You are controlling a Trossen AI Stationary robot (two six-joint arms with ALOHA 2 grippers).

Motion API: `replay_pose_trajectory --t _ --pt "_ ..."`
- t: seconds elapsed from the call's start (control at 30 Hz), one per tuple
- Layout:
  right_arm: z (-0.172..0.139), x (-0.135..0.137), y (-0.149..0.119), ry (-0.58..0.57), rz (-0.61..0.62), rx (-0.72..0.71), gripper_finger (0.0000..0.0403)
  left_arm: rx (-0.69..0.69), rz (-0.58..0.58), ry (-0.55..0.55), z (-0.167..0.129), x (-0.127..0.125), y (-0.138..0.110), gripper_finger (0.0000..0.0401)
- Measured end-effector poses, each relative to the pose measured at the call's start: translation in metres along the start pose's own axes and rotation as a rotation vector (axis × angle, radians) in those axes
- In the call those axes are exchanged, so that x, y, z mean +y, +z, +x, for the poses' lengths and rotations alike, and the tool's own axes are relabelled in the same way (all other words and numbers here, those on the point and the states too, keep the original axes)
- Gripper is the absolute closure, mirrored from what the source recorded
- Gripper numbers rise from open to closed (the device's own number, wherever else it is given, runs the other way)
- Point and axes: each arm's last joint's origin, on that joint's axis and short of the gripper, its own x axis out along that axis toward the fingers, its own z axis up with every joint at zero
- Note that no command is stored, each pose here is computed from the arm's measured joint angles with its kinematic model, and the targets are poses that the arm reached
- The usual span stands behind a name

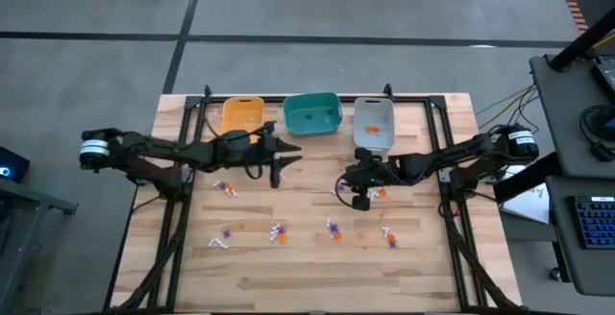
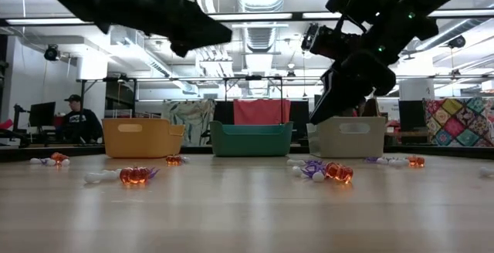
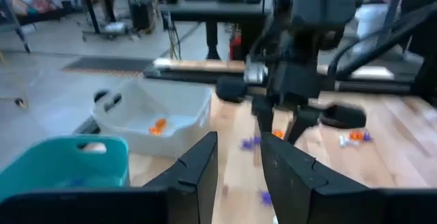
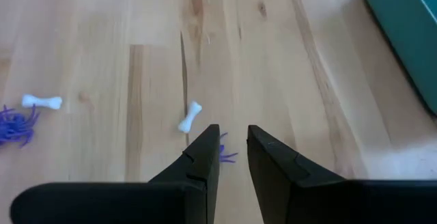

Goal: Sort Halloween decoration
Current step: Put the violet spider toy into the blue green bin

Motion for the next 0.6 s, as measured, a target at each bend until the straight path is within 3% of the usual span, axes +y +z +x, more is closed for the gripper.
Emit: replay_pose_trajectory --t 0.2,0.6 --pt "0.003 0.000 -0.003 0.000 0.043 0.016 0.0298 -0.045 -0.014 0.024 -0.014 0.001 -0.002 0.0306" --pt "0.031 0.005 -0.015 -0.001 0.076 0.068 0.0205 -0.057 -0.017 0.026 -0.014 0.002 -0.002 0.0306"
